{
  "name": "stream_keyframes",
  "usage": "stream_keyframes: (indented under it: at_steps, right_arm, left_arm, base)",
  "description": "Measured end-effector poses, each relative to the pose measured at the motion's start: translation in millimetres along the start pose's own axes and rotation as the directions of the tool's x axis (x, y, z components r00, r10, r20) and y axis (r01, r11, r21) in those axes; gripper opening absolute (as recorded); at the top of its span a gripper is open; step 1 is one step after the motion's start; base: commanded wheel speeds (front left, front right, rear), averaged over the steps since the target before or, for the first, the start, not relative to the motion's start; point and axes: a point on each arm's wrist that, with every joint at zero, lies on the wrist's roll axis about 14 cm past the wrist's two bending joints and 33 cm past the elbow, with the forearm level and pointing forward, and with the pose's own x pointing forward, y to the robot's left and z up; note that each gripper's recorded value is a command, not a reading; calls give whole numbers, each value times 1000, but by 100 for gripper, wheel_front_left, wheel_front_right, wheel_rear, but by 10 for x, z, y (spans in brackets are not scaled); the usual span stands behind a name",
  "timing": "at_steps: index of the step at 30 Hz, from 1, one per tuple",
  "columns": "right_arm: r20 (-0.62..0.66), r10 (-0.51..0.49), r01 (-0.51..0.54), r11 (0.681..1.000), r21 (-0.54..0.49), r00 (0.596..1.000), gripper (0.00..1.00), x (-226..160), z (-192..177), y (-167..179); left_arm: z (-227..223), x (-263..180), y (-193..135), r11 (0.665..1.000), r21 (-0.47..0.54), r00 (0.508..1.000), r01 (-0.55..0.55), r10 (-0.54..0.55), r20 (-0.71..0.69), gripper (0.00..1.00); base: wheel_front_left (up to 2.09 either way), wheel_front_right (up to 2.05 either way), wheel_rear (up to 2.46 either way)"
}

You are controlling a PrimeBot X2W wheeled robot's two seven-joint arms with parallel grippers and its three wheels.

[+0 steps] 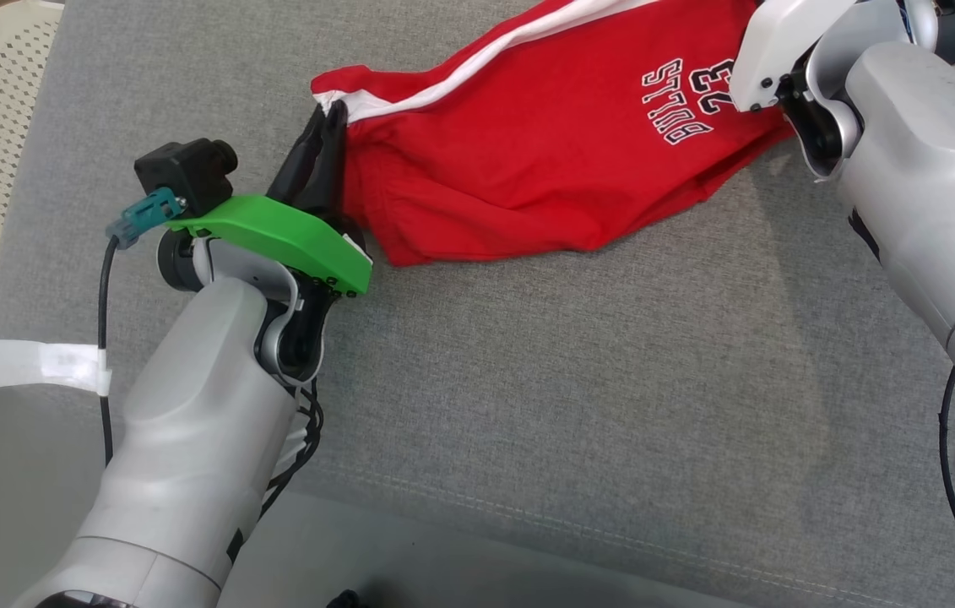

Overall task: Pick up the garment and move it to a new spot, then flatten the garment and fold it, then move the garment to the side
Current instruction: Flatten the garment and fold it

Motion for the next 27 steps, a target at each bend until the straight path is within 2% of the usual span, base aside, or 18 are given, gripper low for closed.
stream_keyframes:
  at_steps: [15,27]
  right_arm:
    - [42,-6,8,999,-38,999,100,-154,142,-46]
    - [39,-7,10,997,-70,999,100,-460,108,-73]
  left_arm:
    - [255,-133,47,997,74,996,-2,-5,88,100]
    - [721,-579,34,970,237,958,-53,-17,286,100]
  base:
    - [0,0,0]
    - [0,0,0]
